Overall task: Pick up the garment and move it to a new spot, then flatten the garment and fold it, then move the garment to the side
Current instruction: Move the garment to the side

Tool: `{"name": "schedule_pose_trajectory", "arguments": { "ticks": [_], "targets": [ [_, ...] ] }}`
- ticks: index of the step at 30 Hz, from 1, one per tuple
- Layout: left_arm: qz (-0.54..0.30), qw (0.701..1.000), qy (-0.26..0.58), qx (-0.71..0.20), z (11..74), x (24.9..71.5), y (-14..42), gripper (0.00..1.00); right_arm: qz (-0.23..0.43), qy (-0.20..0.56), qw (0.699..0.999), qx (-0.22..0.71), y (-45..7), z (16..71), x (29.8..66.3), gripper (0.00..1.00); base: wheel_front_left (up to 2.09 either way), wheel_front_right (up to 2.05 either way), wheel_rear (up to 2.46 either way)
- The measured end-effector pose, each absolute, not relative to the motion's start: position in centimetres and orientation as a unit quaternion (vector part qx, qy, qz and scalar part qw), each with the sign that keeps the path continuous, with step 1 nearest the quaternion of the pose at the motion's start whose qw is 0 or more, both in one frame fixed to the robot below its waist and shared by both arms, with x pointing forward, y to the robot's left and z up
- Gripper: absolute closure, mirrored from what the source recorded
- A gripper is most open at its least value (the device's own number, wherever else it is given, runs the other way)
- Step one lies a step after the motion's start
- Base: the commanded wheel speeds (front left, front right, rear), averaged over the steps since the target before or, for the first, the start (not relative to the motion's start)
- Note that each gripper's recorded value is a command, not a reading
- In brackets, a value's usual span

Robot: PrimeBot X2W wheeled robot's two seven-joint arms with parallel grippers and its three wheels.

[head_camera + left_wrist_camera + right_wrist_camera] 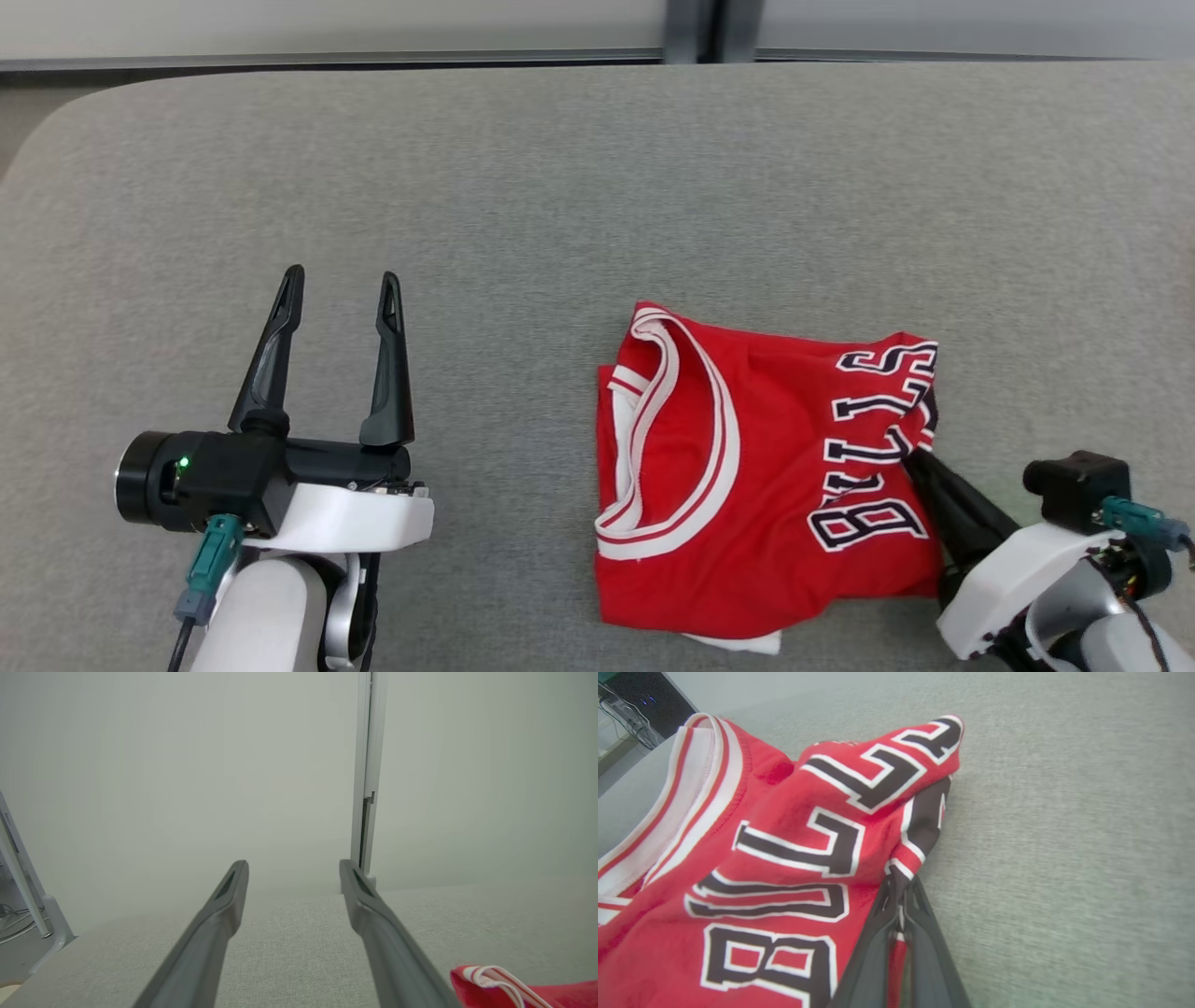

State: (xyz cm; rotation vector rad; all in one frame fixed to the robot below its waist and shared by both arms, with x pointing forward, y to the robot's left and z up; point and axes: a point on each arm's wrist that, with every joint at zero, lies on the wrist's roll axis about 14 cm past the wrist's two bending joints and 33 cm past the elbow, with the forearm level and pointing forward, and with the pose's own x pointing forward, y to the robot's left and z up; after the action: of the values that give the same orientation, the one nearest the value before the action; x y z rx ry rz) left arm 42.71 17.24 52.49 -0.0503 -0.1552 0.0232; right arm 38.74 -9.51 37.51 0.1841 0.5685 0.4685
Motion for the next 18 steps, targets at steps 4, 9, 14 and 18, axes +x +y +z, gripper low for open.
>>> {"name": "schedule_pose_trajectory", "arguments": {
  "ticks": [4,9,14,18],
  "targets": [
    [-0.038,0.994,-0.099,-0.033,53.5,44.4,14.0,0.00,0.171,0.261,0.948,0.061,-14.9,38.4,39.2,1.00,0.00,0.00,0.00],
    [-0.107,0.987,-0.110,-0.047,53.7,46.3,9.0,0.00,0.101,0.228,0.968,0.017,-21.9,40.8,40.8,1.00,0.00,0.00,0.00],
    [-0.168,0.978,-0.111,-0.059,52.9,48.3,4.7,0.00,0.036,0.189,0.981,-0.034,-28.9,44.0,43.6,1.00,0.00,0.00,0.00],
    [-0.198,0.973,-0.100,-0.065,51.4,50.0,2.5,0.00,0.002,0.171,0.983,-0.073,-33.3,45.6,46.4,1.00,0.00,0.00,0.00]
  ]
}}
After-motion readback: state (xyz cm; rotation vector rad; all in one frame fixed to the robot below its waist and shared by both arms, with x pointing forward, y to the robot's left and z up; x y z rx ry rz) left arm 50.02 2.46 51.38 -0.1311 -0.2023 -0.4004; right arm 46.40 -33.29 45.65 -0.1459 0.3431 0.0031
